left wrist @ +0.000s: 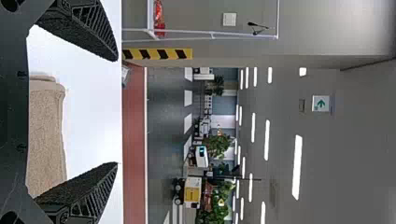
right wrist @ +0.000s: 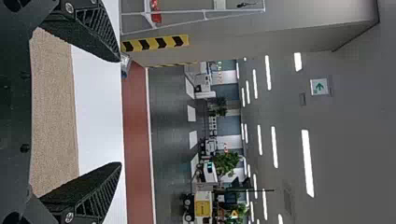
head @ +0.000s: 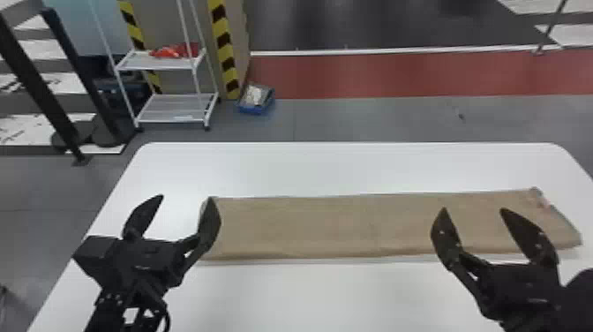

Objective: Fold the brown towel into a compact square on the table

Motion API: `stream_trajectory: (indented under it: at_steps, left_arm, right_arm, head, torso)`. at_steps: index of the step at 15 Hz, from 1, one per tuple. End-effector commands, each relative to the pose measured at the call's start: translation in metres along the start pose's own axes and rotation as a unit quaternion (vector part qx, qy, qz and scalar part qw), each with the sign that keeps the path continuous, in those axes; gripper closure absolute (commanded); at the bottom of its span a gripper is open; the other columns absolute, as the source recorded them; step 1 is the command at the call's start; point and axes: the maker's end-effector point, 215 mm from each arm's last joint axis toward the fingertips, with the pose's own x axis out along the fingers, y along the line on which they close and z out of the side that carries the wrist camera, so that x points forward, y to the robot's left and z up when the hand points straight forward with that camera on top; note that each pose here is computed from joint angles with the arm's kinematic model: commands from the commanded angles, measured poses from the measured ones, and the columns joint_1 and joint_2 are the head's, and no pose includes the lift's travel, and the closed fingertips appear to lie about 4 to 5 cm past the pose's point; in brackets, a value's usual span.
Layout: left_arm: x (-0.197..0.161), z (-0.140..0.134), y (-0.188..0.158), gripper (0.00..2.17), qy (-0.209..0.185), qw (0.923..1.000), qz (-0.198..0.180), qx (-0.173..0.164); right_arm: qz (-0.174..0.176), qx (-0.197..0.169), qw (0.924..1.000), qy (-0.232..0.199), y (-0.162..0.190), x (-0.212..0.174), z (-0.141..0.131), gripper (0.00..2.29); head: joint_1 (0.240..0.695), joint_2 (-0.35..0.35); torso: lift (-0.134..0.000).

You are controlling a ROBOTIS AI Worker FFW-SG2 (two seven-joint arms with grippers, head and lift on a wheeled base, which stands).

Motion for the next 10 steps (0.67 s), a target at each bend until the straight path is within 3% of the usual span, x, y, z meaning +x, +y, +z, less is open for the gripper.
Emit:
stream_trajectory:
  at_steps: [1,4,6,10]
  left_arm:
    - [0.000,0.000,0.001,0.09,-0.001,1.0000,0.000,0.001]
    - [0.007,-0.016,0.003,0.09,0.019,0.9998,0.002,-0.003]
    - [0.016,-0.042,0.004,0.09,0.065,0.9978,0.006,-0.010]
    - [0.051,-0.076,0.011,0.21,0.120,0.9926,0.007,-0.016]
  right_arm:
    - [-0.001,0.000,1.0000,0.000,0.000,0.001,0.000,0.09]
    - [-0.001,-0.001,1.0000,0.006,-0.001,0.003,-0.006,0.09]
    - [-0.001,-0.001,1.0000,0.007,0.000,0.003,-0.007,0.09]
    - [-0.003,0.001,0.9999,0.013,-0.002,0.003,-0.014,0.09]
  head:
    - [0.695,0.078]
    - [0.695,0.080]
    - [0.695,0.081]
    - [0.695,0.081]
  torso:
    - [-0.111]
    - [-0.111]
    - [-0.111]
    - [-0.111]
